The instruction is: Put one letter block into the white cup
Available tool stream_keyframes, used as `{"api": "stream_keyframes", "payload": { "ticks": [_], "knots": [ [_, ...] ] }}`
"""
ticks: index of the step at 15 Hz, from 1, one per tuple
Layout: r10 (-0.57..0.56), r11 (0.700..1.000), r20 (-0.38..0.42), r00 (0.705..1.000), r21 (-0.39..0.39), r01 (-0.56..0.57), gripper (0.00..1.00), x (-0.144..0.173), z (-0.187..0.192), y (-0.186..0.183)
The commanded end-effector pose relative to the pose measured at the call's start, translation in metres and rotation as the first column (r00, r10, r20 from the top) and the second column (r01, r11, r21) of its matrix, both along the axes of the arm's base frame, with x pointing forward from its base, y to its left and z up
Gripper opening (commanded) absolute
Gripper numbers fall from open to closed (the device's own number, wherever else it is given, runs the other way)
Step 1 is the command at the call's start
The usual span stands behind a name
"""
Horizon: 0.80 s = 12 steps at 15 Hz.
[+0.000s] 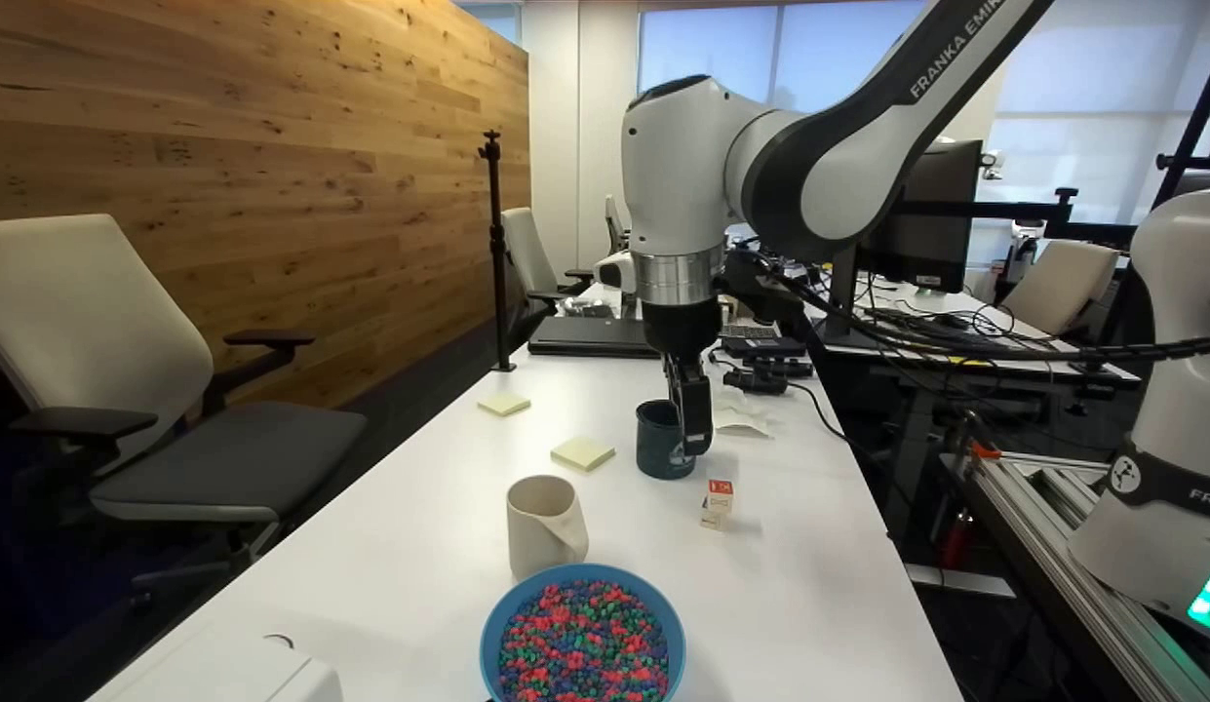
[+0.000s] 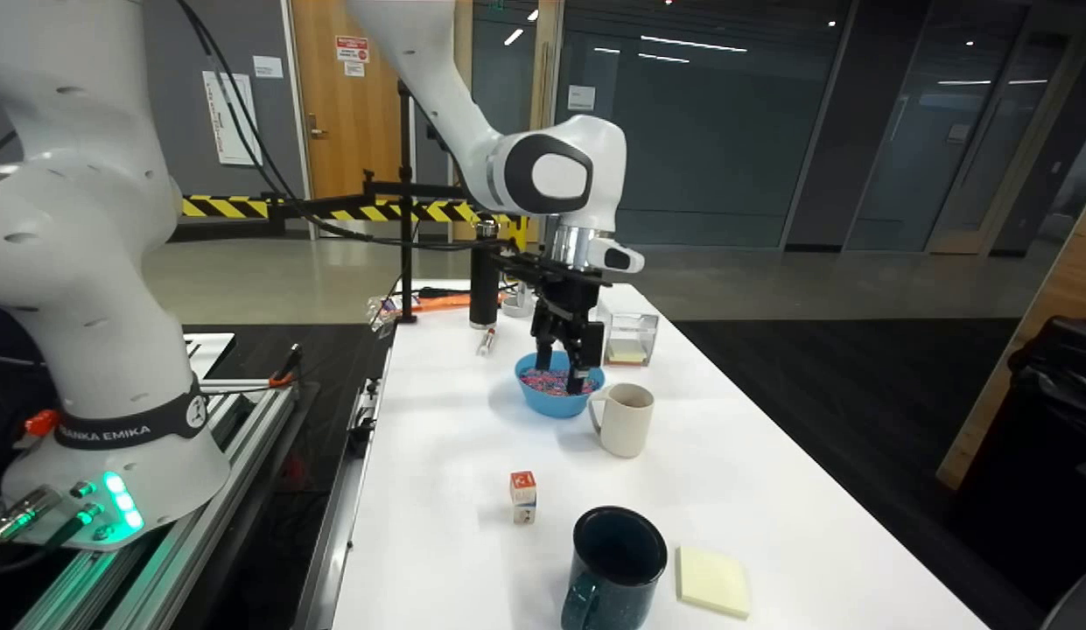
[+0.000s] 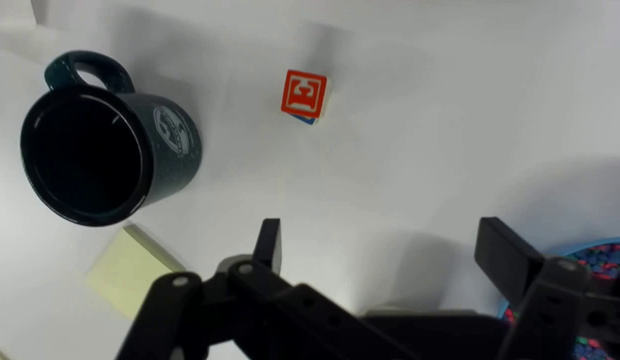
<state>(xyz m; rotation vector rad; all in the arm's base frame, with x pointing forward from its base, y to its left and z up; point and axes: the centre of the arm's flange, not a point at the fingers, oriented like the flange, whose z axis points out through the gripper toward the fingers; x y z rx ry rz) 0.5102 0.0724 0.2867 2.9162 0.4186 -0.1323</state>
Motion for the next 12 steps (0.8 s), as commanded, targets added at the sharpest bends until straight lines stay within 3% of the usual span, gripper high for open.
{"api": "stream_keyframes", "payload": {
  "ticks": [1, 12],
  "knots": [
    [-0.053, 0.998, 0.025, 0.998, 0.033, 0.052, 1.00, -0.039, 0.016, -0.014],
    [-0.112, 0.993, 0.030, 0.993, 0.051, 0.110, 1.00, -0.053, 0.024, -0.022]
  ]
}}
